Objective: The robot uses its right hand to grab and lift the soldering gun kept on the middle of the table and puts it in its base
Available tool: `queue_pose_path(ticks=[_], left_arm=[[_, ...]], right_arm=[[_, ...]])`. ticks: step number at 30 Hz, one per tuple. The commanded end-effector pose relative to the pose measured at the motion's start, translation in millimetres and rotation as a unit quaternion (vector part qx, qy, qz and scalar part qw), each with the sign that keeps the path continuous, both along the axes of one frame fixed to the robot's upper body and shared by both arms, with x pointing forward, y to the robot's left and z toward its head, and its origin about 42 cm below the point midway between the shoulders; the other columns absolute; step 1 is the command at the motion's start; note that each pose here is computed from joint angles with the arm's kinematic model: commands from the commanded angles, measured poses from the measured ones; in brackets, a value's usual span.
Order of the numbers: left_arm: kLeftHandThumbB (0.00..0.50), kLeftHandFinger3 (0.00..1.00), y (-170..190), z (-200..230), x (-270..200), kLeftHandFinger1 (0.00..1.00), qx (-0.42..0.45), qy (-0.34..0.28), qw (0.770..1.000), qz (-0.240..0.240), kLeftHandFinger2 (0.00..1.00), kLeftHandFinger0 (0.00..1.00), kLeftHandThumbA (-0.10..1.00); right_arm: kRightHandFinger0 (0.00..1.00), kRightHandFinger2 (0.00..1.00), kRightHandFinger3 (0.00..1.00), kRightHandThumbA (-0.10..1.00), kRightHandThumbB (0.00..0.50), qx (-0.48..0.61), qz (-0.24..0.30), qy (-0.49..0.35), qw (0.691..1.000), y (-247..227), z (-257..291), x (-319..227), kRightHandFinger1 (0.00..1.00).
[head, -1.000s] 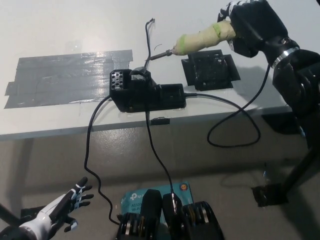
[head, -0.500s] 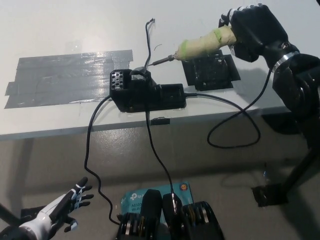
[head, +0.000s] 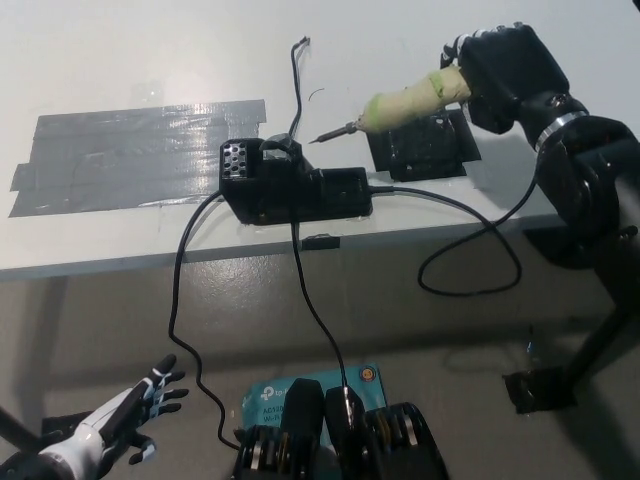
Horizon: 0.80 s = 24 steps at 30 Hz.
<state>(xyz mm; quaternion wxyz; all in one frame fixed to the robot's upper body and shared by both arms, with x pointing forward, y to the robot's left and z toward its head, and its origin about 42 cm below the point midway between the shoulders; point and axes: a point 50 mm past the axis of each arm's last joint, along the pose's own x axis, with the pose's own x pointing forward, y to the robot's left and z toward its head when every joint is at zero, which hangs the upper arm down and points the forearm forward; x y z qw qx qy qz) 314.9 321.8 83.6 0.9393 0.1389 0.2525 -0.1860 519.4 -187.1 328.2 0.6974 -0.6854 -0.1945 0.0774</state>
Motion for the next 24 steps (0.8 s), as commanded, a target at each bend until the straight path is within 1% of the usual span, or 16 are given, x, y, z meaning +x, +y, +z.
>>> queue_pose_path(ticks=[1,3,5,6,7,8,10,13,14,15,18,20,21,22,23,24], left_arm=[[0.331,1.0,2.8,14.4,8.0,1.0,0.006,-0.024,1.0,-0.015,1.0,0.96,1.0],[0.328,1.0,2.4,12.7,6.8,1.0,0.003,-0.023,1.0,-0.012,1.0,0.96,1.0],[0.312,1.0,2.8,13.3,5.9,1.0,0.005,-0.022,1.0,-0.011,1.0,0.97,1.0],[0.312,1.0,3.8,13.6,5.4,1.0,0.004,-0.021,1.0,-0.011,1.0,0.97,1.0],[0.305,1.0,4.6,13.8,5.2,1.0,0.005,-0.021,1.0,-0.011,1.0,0.98,1.0],[0.304,1.0,4.9,13.4,5.5,1.0,0.001,-0.018,1.0,-0.011,1.0,0.98,1.0],[0.3,1.0,4.4,13.1,5.7,1.0,0.005,-0.017,1.0,-0.011,1.0,0.97,1.0],[0.315,1.0,4.1,11.2,5.0,1.0,0.002,-0.016,1.0,-0.012,1.0,0.98,1.0],[0.319,1.0,4.6,10.6,5.2,1.0,0.001,-0.017,1.0,-0.012,1.0,0.97,1.0],[0.314,1.0,4.9,10.1,5.1,1.0,0.001,-0.017,1.0,-0.01,1.0,0.96,1.0],[0.319,1.0,5.1,9.6,5.1,1.0,-0.003,-0.017,1.0,-0.008,1.0,0.96,1.0],[0.31,1.0,7.3,9.9,2.8,1.0,0.0,-0.02,1.0,-0.008,1.0,0.94,1.0],[0.306,1.0,7.5,9.7,2.8,1.0,0.001,-0.02,1.0,-0.009,1.0,0.94,1.0],[0.302,1.0,7.8,9.6,2.8,1.0,0.001,-0.018,1.0,-0.009,1.0,0.94,1.0],[0.301,1.0,7.9,10.1,2.9,1.0,0.001,-0.017,1.0,-0.009,1.0,0.95,1.0],[0.31,1.0,8.4,10.0,3.0,1.0,0.004,-0.016,1.0,-0.009,1.0,0.98,1.0]], right_arm=[[0.0,0.46,0.3,-0.1,0.056,-0.006,0.008,-0.055,0.998,11.1,38.4,6.0,0.14],[0.0,0.46,0.29,-0.1,0.061,-0.005,0.017,-0.065,0.998,14.7,38.1,5.5,0.12],[0.0,0.46,0.34,-0.1,0.013,-0.001,0.02,-0.067,0.998,17.9,42.3,7.1,0.13],[0.0,0.47,0.34,-0.1,0.018,0.0,0.022,-0.068,0.997,20.3,47.6,5.7,0.14],[0.0,0.41,0.35,-0.1,0.025,0.003,0.025,-0.072,0.997,21.4,50.2,6.3,0.1],[0.0,0.4,0.36,-0.1,0.007,0.004,0.025,-0.072,0.997,21.0,50.4,8.1,0.09],[0.0,0.35,0.32,-0.1,0.0,0.007,0.028,-0.076,0.997,20.5,53.9,5.9,0.04],[0.0,0.33,0.26,-0.1,0.0,0.005,0.028,-0.076,0.997,19.5,55.4,4.3,0.01],[0.0,0.36,0.15,-0.1,0.0,0.002,0.029,-0.089,0.996,19.1,59.4,1.4,0.03],[0.0,0.42,0.1,-0.1,0.0,-0.001,0.031,-0.094,0.995,19.1,63.4,-0.8,0.06],[0.0,0.49,0.11,-0.1,0.009,0.013,0.03,-0.094,0.995,16.3,73.0,-4.5,0.12],[0.0,0.53,0.06,-0.1,0.0,0.016,0.03,-0.097,0.995,17.0,77.6,-3.0,0.15],[0.0,0.51,0.18,-0.1,0.02,0.018,0.028,-0.1,0.994,16.1,80.7,-3.7,0.13],[0.0,0.45,0.23,-0.1,0.047,0.022,0.03,-0.105,0.994,15.7,83.4,-4.8,0.09],[0.0,0.4,0.23,-0.1,0.055,0.021,0.031,-0.11,0.993,15.1,84.4,-4.7,0.05],[0.0,0.39,0.11,-0.1,0.043,0.021,0.031,-0.113,0.993,13.6,84.6,-4.6,0.04]])
